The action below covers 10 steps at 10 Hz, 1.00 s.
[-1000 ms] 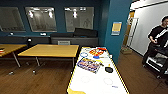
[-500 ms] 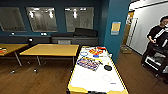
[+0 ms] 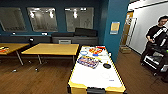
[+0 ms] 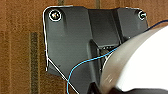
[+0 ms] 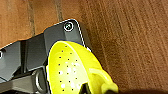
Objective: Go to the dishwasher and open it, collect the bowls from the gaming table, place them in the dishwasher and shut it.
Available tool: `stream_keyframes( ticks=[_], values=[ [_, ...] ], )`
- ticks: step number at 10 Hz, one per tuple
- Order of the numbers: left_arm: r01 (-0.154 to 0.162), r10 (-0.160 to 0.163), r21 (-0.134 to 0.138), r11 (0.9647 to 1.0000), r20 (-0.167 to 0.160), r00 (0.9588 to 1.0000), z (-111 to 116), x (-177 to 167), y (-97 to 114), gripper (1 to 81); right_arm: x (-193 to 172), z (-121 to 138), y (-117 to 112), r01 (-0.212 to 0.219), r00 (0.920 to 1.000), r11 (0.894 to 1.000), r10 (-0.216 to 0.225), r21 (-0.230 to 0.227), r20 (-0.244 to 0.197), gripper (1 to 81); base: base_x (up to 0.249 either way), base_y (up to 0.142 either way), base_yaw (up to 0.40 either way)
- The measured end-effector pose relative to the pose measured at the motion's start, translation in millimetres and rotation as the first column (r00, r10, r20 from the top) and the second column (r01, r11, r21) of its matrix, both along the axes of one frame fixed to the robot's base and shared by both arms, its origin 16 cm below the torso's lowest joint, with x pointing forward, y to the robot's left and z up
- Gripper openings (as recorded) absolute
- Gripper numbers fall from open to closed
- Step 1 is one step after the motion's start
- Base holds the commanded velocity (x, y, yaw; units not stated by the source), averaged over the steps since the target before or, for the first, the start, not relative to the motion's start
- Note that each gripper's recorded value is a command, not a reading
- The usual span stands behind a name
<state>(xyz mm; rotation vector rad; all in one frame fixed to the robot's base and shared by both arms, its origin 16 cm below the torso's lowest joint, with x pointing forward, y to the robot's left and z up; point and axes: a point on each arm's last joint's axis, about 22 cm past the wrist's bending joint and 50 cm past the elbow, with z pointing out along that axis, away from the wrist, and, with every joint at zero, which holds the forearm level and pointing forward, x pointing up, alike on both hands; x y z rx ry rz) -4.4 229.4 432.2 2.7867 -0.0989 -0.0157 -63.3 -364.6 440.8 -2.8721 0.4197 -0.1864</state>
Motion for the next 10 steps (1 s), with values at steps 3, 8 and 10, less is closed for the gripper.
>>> stream_keyframes(
  ticks=[3, 8, 10],
  values=[
    [0.0, 0.0, -0.001, 1.0, 0.0, 1.0, -0.2, -0.1, -1.2, 1.0, -7.0, 0.0, 28.6, -0.03, 0.9995, 0.998, 0.03, 0.052, -0.006, 1.0, -0.108, 0.0, 0.0],
    [-0.001, 0.001, 0.004, 1.0, 0.001, 1.0, -0.7, 0.2, 0.8, 1.0, -46.6, 0.2, 48.0, 0.018, 0.996, 0.997, -0.012, 0.07, -0.089, 1.0, -0.108, 0.0, 0.0],
    [-0.004, 0.004, 0.005, 1.0, 0.0, 1.0, -0.8, 1.1, 1.4, 1.0, -52.6, -3.2, 58.5, 0.03, 0.9942, 0.998, -0.024, 0.054, -0.104, 1.0, -0.108, 0.0, 0.0]
  ],
)
